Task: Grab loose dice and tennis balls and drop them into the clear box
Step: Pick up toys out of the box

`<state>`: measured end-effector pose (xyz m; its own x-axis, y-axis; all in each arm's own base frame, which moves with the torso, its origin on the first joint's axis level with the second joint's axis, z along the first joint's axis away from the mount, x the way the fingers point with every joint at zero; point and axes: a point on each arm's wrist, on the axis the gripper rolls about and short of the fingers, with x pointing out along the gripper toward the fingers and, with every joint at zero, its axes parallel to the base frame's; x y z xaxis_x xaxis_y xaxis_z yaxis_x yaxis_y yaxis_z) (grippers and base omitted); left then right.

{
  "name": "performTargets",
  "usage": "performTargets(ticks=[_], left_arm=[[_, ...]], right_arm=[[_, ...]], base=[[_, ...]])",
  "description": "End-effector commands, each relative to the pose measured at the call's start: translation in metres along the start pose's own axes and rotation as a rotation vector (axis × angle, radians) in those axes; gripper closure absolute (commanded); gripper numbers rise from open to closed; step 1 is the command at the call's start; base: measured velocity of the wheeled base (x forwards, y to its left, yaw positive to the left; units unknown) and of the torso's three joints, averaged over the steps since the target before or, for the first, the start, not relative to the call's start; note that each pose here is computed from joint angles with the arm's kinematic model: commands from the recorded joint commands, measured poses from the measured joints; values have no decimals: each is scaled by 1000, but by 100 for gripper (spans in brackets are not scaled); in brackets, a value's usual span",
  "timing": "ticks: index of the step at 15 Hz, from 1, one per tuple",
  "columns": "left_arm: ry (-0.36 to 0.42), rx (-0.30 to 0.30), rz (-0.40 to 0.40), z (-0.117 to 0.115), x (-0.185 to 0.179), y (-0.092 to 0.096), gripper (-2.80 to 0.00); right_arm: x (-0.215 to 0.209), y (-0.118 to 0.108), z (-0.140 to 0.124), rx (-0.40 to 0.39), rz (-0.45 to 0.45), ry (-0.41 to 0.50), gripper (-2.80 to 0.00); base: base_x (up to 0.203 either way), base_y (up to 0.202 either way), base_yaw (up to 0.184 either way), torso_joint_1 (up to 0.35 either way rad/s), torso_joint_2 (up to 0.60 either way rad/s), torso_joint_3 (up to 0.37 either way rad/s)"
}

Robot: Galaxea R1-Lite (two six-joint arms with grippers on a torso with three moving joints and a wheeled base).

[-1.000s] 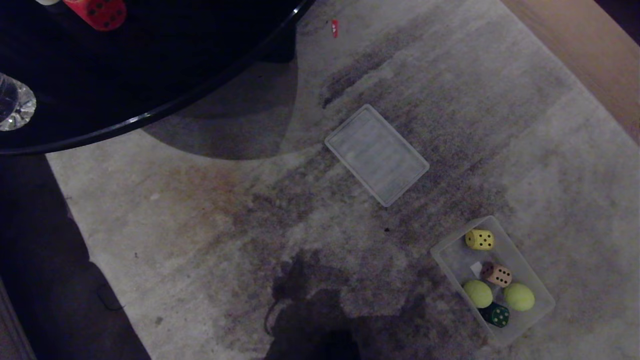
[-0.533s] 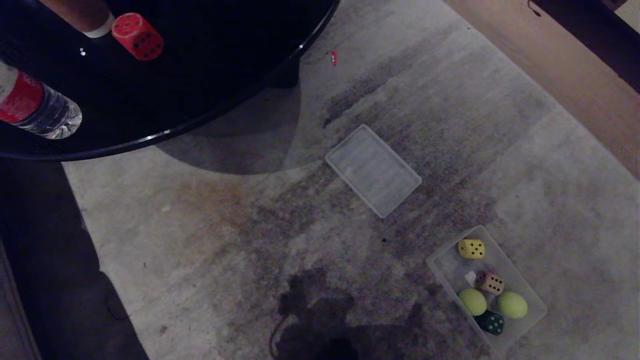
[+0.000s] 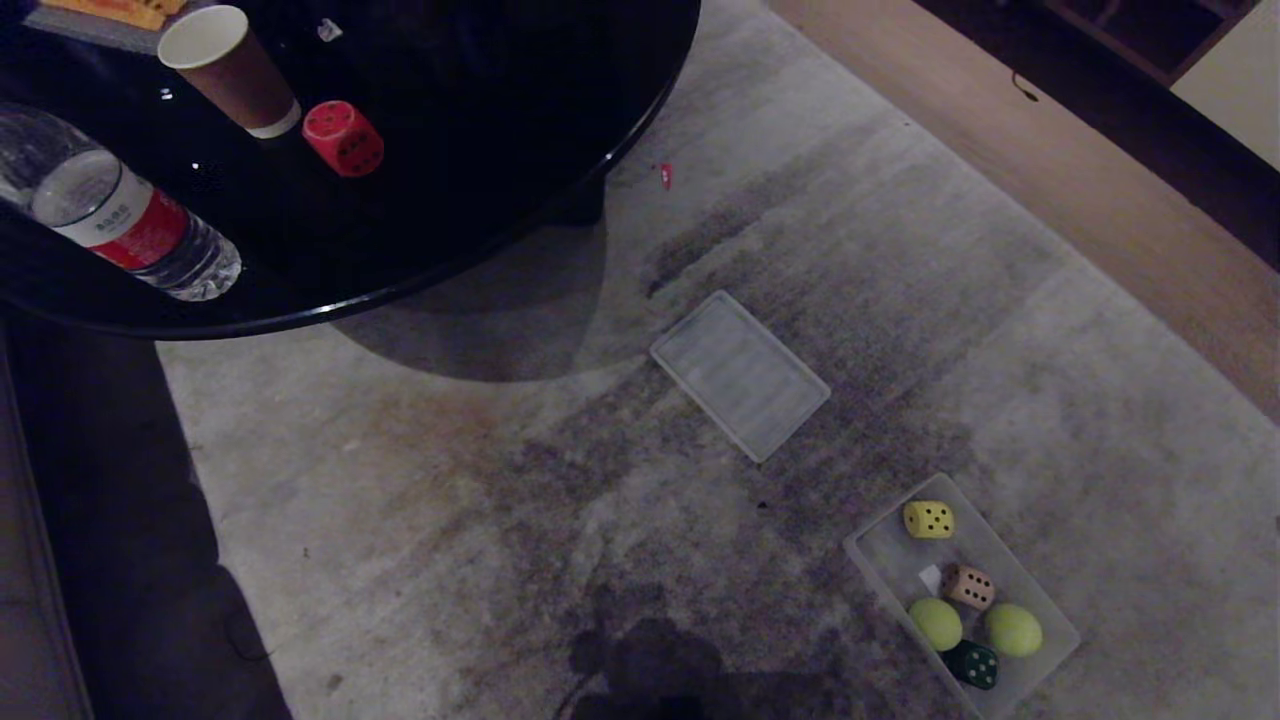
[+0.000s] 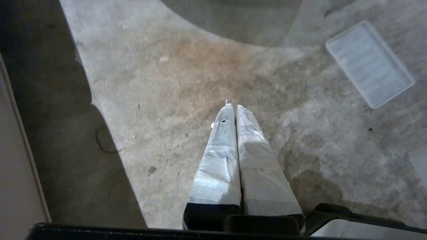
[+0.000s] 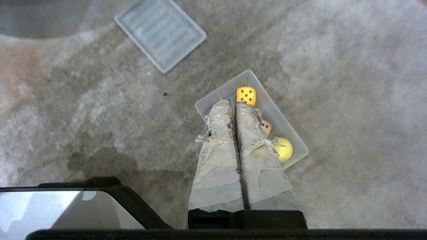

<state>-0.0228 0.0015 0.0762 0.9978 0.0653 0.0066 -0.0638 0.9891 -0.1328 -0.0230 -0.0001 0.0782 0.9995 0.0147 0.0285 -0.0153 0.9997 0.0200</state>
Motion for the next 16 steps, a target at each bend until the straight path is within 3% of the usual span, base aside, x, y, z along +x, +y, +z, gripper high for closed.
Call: performTargets(ticks=[1, 16], left_arm=[[2, -1, 1, 0, 0, 0, 0], [2, -1, 1, 0, 0, 0, 0]], right_arm=[[1, 0, -2, 0, 0, 10, 0], [1, 0, -2, 3, 0, 10, 0]], base=[[0, 0, 0, 6, 9, 199], [0, 0, 0, 1, 1, 202]])
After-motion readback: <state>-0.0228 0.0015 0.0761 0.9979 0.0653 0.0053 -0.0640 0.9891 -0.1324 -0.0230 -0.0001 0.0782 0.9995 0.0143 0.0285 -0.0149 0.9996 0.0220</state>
